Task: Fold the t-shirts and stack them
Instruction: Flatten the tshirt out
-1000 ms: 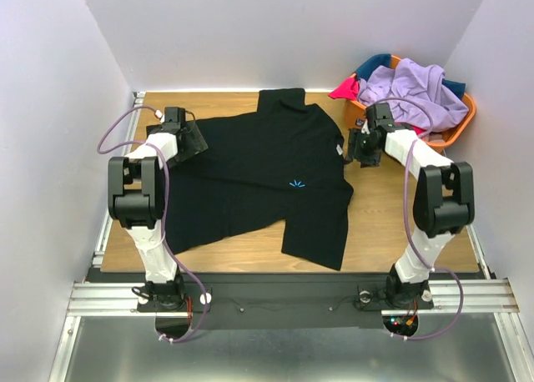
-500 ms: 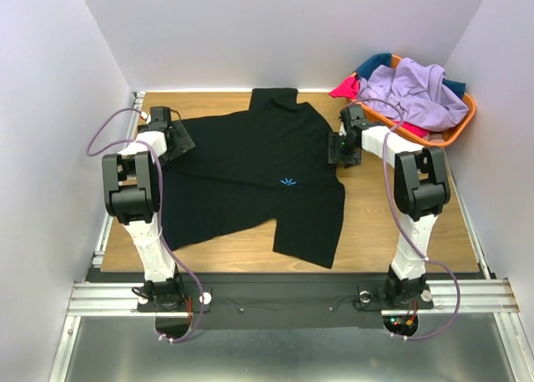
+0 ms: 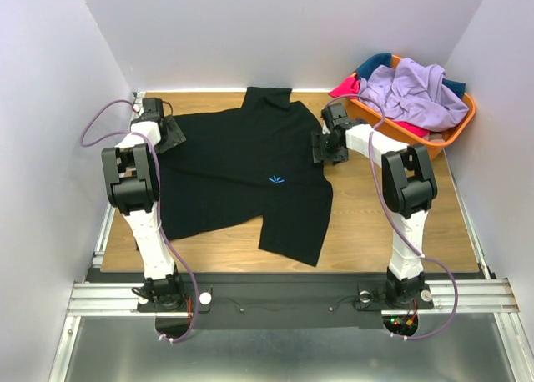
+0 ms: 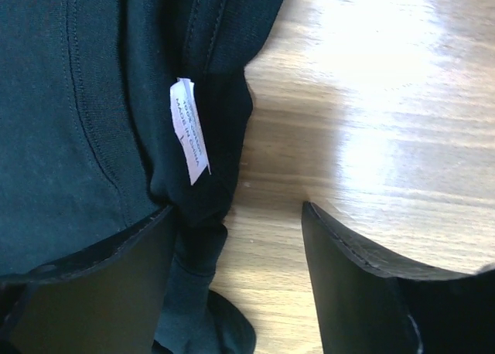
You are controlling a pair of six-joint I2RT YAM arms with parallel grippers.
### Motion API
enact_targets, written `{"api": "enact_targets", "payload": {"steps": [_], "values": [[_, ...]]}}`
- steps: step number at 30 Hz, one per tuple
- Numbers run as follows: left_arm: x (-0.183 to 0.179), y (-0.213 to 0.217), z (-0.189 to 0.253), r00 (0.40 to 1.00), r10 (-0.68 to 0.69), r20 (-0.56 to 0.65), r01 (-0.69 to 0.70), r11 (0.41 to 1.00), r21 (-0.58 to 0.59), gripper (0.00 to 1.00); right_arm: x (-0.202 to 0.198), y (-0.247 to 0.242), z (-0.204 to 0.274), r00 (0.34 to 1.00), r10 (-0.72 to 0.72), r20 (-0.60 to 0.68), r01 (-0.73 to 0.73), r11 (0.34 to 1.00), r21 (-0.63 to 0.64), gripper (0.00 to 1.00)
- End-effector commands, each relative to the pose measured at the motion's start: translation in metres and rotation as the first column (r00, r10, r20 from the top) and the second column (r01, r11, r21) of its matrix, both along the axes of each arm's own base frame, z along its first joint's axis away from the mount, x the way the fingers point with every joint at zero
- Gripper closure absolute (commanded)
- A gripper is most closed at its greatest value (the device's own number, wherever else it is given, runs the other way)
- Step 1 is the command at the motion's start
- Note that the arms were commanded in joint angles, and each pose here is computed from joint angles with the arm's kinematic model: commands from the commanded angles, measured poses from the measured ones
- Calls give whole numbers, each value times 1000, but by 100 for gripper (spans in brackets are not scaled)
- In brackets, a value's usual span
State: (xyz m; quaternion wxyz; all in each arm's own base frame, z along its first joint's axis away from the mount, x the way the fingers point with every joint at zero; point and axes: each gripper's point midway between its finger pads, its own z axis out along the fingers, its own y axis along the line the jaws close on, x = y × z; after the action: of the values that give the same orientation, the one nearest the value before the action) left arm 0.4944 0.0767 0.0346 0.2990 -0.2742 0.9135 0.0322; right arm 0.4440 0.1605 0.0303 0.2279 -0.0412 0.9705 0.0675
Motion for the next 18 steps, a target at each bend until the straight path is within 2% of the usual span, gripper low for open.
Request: {"api": "enact_targets", "payload": {"steps": [1, 3, 9, 13, 18], "values": [[-3, 18, 1, 998, 14, -66, -11, 999, 48, 2, 0, 44, -9, 996, 93, -5, -92, 992, 91, 28], [6, 17, 15, 999, 14, -31, -12, 999, 47, 1, 4, 45, 1, 996, 85, 19, -87, 992, 95, 24], [9, 14, 52, 999, 8, 48, -10, 999, 37, 2, 22, 44, 47, 990, 55, 130, -67, 993, 92, 22], [1, 9, 68, 996, 11, 94, -12, 1000, 16, 2, 32, 34, 66, 983, -2, 184, -10, 998, 62, 22], [-28, -5, 60, 997, -2, 83, 4, 1000, -25, 2, 34, 14, 58, 984, -40, 175, 37, 999, 19, 24]]}}
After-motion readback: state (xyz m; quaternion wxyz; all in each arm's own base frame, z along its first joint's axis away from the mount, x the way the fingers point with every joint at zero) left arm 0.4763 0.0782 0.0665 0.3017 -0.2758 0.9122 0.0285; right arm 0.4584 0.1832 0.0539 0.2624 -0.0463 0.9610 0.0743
